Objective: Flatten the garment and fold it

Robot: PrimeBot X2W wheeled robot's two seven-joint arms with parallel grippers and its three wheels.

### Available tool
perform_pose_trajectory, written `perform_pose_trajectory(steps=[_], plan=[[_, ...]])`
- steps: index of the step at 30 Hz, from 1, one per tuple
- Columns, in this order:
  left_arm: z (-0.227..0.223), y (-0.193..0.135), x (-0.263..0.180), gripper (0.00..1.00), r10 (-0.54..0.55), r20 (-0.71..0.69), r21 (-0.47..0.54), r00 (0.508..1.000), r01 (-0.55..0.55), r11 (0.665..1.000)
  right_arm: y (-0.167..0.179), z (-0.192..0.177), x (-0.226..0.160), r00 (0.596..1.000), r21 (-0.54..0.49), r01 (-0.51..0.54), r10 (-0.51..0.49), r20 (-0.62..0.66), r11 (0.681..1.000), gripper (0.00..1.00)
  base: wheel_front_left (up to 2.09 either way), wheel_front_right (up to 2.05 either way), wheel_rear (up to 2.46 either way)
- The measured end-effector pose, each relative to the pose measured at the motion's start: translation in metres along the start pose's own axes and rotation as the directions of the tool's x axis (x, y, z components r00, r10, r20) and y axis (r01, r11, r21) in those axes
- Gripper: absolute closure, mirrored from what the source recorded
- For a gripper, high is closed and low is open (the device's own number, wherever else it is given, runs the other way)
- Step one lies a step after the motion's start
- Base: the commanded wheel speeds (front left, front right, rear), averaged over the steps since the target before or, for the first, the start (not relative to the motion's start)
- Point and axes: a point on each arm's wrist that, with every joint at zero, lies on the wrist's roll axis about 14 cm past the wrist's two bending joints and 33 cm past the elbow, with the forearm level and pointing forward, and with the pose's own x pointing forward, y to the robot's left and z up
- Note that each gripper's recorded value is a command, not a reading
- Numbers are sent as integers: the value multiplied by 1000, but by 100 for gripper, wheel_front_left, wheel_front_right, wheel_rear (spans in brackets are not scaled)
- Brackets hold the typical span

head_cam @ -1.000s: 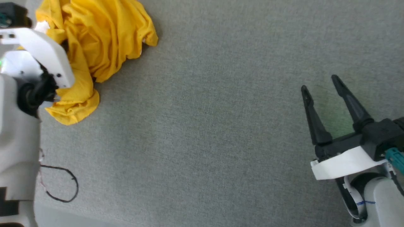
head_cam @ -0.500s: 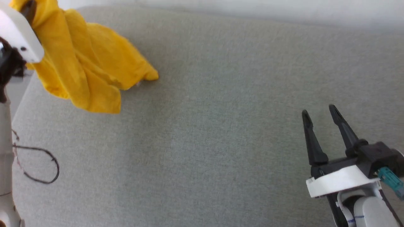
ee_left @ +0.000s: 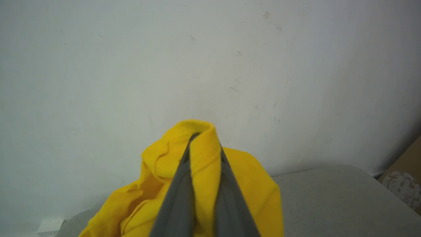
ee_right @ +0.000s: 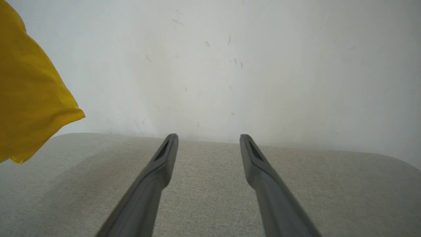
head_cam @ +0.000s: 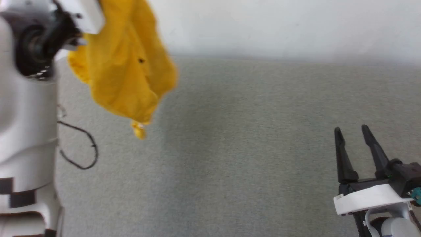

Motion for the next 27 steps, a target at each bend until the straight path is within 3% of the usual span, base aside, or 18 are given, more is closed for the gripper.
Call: perform_pose_trajectory(steps=[7,15,22,27], plan=[[21,-98,6,100,-234,65,-33,970,236,971,-30,18,-23,995,-18,97,-96,38,995,0,0,0,0],[13,-192,8,100,-428,67,-40,901,431,901,-69,37,-47,971,-32,224,-221,86,974,0,0,0,0],[-62,-239,14,100,-521,-35,-143,853,512,847,-90,37,-60,954,-43,293,-288,83,955,0,0,0,0],[-146,-253,14,100,-524,-145,-246,839,482,841,-94,27,-62,952,-33,303,-301,53,952,0,0,0,0]])
